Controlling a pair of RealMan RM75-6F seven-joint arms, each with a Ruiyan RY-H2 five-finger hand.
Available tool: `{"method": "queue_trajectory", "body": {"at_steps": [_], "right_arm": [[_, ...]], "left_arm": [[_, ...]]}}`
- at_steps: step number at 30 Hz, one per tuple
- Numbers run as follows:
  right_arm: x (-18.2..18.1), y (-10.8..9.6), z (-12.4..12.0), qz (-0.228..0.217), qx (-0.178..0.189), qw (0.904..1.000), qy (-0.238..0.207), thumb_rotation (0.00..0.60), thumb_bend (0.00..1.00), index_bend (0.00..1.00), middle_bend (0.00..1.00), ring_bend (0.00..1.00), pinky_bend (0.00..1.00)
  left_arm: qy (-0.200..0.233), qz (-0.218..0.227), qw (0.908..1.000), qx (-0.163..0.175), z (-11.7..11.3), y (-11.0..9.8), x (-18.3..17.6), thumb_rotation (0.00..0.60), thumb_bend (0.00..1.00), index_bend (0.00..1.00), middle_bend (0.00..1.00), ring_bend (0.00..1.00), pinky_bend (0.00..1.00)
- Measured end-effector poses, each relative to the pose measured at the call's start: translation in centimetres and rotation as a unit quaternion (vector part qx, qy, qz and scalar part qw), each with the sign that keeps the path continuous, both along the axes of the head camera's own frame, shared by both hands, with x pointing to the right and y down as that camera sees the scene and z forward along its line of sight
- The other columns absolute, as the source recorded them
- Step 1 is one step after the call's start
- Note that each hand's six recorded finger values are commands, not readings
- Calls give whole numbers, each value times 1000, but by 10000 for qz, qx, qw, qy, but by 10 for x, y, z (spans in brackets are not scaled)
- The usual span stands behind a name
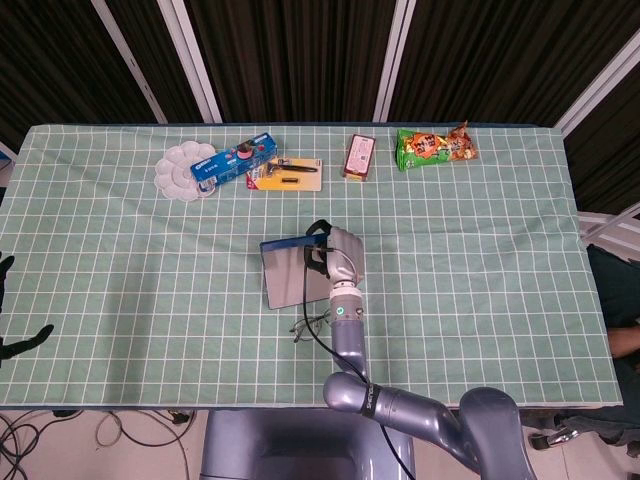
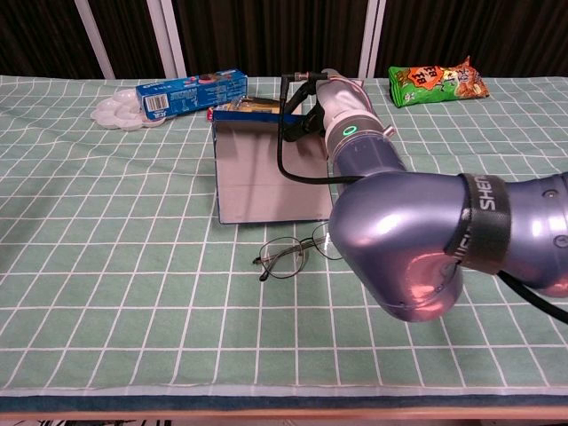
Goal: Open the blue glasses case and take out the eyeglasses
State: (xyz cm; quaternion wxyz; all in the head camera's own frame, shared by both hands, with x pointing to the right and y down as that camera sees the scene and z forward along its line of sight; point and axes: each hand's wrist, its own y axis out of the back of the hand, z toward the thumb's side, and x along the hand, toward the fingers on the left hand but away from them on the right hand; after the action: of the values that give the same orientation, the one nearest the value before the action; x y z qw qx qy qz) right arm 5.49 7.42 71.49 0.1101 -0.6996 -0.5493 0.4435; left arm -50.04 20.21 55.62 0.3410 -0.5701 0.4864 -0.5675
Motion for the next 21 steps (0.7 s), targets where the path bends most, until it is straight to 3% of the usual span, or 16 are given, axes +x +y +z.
{"method": "queue_trajectory", "body": {"at_steps": [6,7,11,14,21], "right_arm": [[1,-1,-1,-48,29,10000,74,600,498,604,979,999,968],[1,-1,-1,-60,38,9999,104,600,479,541,976,997,965],[3,-1,-1,-129,25,9996,235,600,377,138,968,993,962],[4,-1,-2,-187,-12,9993,326,600,313,10,967,993,962],[2,0,-5,-297,-167,9984,442,600,260,0,967,992,961]], "left_arm": [[1,-6,10000,-3,0,0,0,600,12,0,0,0,0],[3,-10,10000,-4,0,0,0,600,11,0,0,0,0],[2,-8,10000,5,0,0,0,600,11,0,0,0,0],[2,-5,10000,10,-1,0,1,600,11,0,0,0,0],[13,-8,10000,38,-1,0,1,600,11,0,0,0,0]]}}
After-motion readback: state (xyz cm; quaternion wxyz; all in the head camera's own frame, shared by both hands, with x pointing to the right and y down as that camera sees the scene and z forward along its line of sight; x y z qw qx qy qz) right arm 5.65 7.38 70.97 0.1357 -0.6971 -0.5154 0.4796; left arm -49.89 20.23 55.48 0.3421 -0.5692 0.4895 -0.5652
